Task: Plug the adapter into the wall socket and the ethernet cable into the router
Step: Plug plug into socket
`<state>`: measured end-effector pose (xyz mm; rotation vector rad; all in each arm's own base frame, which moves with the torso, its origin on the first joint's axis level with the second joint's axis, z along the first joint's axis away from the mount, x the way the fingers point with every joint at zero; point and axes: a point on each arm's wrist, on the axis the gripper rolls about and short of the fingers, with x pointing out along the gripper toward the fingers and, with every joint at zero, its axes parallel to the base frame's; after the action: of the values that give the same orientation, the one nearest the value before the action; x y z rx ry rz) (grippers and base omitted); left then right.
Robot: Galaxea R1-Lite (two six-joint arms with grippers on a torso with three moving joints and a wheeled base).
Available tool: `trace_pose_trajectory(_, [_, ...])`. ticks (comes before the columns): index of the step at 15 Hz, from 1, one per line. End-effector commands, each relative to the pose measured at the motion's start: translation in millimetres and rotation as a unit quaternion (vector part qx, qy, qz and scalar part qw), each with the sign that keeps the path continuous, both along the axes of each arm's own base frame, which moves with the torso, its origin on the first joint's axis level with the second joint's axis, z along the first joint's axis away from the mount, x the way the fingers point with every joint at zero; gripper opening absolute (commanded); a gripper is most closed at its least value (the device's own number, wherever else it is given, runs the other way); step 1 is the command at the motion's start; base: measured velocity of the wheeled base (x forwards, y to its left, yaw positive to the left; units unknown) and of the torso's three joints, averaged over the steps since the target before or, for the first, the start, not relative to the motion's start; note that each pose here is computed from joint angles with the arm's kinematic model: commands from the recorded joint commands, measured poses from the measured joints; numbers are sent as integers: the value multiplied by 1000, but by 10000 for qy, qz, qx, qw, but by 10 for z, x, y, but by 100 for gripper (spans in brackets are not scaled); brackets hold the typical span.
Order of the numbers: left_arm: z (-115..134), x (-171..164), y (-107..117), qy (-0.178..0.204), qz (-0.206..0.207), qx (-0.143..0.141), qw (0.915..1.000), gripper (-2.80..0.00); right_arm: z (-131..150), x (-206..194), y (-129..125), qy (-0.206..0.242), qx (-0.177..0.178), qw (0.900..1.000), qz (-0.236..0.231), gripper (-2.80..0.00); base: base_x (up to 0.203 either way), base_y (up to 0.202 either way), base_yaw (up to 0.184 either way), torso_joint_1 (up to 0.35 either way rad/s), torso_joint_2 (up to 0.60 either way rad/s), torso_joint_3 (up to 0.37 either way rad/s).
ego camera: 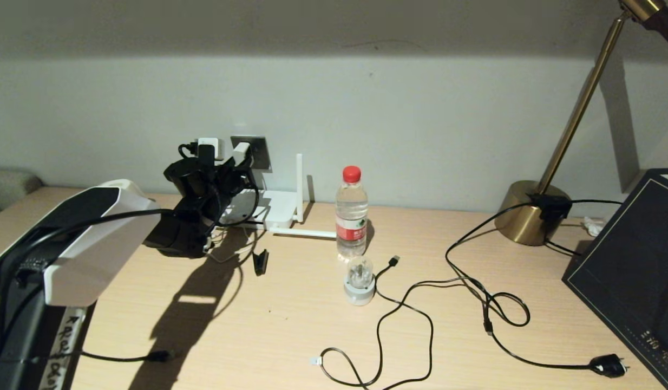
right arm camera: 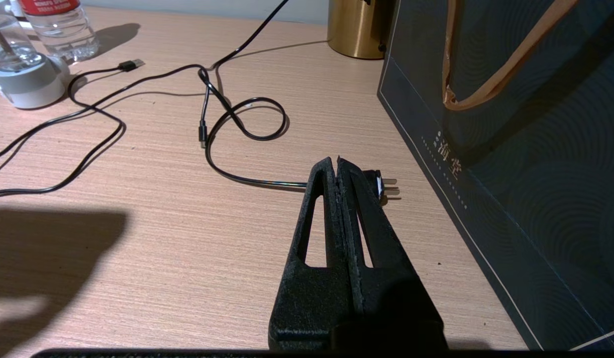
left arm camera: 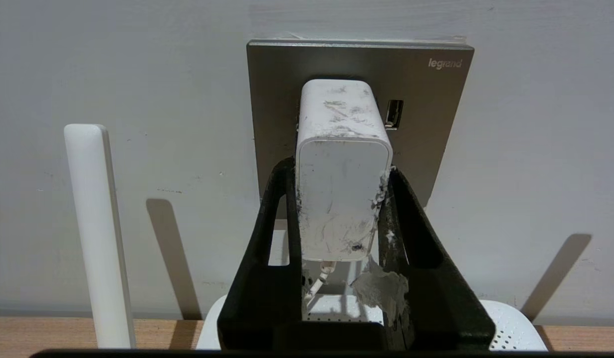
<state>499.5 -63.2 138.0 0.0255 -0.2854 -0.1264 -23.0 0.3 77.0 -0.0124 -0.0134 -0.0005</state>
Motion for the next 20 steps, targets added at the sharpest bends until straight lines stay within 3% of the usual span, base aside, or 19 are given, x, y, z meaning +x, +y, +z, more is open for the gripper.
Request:
trace_pose_trajectory(1, [-27,13,-4,-4,-1,1,10000,-280,0,1,0,6,-7,10000,2,-280,0,0,0,0,0,0])
trace_pose_trajectory(8, [69,57,-49,-45,-8,-46,10000,-280,0,1,0,6,-7,10000,2,-280,0,0,0,0,0,0])
trace_pose_trajectory(20, [-15,149,-76,5,100,-77,9999,-280,0,1,0,6,-7,10000,2,-280,0,0,0,0,0,0])
